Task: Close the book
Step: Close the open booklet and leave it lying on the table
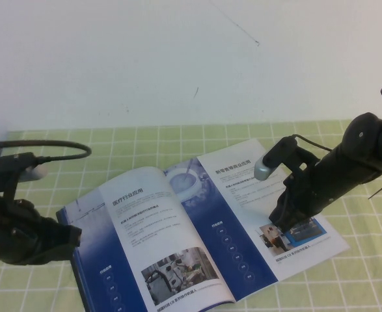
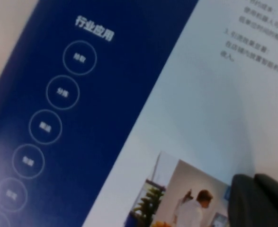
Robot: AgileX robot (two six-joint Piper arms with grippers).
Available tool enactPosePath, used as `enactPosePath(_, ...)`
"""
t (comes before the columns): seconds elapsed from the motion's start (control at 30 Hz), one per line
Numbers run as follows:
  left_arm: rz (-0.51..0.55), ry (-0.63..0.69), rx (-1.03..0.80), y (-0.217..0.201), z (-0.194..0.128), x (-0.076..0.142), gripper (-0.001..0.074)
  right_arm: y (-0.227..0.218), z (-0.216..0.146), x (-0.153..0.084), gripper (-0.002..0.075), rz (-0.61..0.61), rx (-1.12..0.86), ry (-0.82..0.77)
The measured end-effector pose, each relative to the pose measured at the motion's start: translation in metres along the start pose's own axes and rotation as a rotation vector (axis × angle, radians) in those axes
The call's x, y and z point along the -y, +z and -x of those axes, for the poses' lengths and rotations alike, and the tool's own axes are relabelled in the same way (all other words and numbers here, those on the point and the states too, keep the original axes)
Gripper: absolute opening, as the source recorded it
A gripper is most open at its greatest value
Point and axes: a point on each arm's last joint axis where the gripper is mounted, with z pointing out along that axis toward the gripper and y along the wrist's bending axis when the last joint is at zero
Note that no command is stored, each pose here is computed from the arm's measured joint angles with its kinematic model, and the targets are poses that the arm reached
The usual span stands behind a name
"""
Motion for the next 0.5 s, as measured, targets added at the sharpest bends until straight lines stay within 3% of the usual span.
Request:
enactPosePath(0.3,0.161,-0.028,-0.229,0.062,0.026,-0.033,-0.0003,0.002,0.001,0.001,-0.0003,0.008,-0.006,0.061)
enactPosePath(0.5,0.293,0.034,-0.297,0.088,0.033,-0.029,-0.0003,0.002,0.001,0.001,-0.0003,0.007,-0.006,0.083)
